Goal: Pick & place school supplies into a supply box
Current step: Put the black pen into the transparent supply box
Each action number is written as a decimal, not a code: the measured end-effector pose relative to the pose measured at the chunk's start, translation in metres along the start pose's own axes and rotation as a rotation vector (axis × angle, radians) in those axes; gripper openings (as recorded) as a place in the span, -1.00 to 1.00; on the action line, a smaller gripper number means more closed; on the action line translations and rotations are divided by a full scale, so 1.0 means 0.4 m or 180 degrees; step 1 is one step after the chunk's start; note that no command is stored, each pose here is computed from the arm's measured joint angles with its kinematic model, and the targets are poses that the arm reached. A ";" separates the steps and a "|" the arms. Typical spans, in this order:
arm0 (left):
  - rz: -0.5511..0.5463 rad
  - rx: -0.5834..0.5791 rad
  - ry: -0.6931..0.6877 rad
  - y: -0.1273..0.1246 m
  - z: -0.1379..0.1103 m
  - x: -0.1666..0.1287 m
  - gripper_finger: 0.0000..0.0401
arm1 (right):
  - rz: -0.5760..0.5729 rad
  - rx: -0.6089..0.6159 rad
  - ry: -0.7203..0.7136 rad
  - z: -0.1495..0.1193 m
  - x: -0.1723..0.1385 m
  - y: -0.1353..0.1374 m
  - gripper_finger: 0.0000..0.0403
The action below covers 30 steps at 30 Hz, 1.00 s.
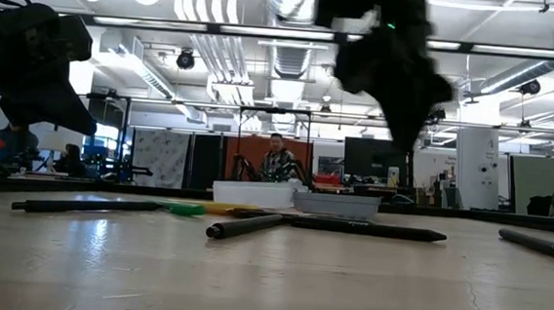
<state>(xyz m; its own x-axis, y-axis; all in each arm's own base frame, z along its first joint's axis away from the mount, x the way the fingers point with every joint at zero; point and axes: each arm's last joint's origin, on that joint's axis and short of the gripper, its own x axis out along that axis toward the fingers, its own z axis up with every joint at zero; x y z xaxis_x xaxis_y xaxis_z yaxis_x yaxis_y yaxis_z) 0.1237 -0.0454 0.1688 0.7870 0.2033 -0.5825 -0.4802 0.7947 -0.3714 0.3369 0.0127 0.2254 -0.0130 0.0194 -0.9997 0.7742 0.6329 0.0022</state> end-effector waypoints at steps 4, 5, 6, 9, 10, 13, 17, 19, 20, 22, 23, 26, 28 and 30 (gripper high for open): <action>-0.0002 -0.0003 -0.0003 0.000 0.000 0.000 -0.91 | -0.0022 0.1737 -0.0036 -0.070 0.027 -0.065 -0.50; -0.0008 -0.0007 -0.0006 -0.001 0.001 0.000 -0.91 | 0.0006 0.2036 0.0025 -0.082 0.036 -0.075 -0.48; -0.0023 -0.0021 -0.0019 -0.002 0.002 0.000 -0.91 | 0.0019 0.2239 0.0114 -0.097 0.049 -0.082 -0.47; -0.0063 -0.0052 -0.0047 -0.005 0.004 0.000 -0.91 | 0.0037 0.2426 0.0285 -0.135 0.090 -0.092 -0.42; -0.0078 -0.0063 -0.0057 -0.007 0.005 0.000 -0.91 | 0.0056 0.2442 0.0326 -0.146 0.101 -0.091 -0.41; -0.0076 -0.0063 -0.0057 -0.007 0.005 0.000 -0.91 | 0.0050 0.2449 0.0440 -0.182 0.132 -0.085 -0.37; -0.0077 -0.0063 -0.0058 -0.007 0.005 0.000 -0.91 | -0.0106 0.2421 0.0429 -0.235 0.155 -0.075 -0.32; -0.0077 -0.0063 -0.0058 -0.007 0.005 0.000 -0.91 | -0.0170 0.2475 0.0351 -0.259 0.162 -0.071 -0.28; -0.0076 -0.0063 -0.0057 -0.007 0.005 0.000 -0.91 | -0.0176 0.2553 0.0294 -0.268 0.164 -0.068 -0.26; -0.0078 -0.0064 -0.0058 -0.007 0.005 0.000 -0.91 | -0.0173 0.2759 0.0187 -0.282 0.173 -0.066 -0.21; -0.0077 -0.0063 -0.0057 -0.007 0.005 0.000 -0.91 | -0.0134 0.2837 0.0146 -0.285 0.178 -0.064 -0.19; -0.0077 -0.0064 -0.0059 -0.007 0.005 0.000 -0.91 | 0.0116 0.2980 0.0095 -0.278 0.189 -0.054 -0.13; -0.0078 -0.0064 -0.0058 -0.007 0.005 0.000 -0.91 | 0.0189 0.3072 0.0064 -0.275 0.198 -0.055 -0.10; -0.0078 -0.0064 -0.0058 -0.007 0.005 0.000 -0.91 | 0.0193 0.3190 0.0034 -0.276 0.204 -0.058 -0.08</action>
<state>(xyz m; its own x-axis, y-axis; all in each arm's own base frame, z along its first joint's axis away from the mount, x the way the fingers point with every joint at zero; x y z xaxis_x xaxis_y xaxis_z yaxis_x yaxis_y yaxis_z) 0.1257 -0.0463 0.1714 0.8055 0.1945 -0.5598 -0.4682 0.7879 -0.4000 0.2480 0.0850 0.1463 0.0424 0.0400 -0.9983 0.9493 -0.3132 0.0277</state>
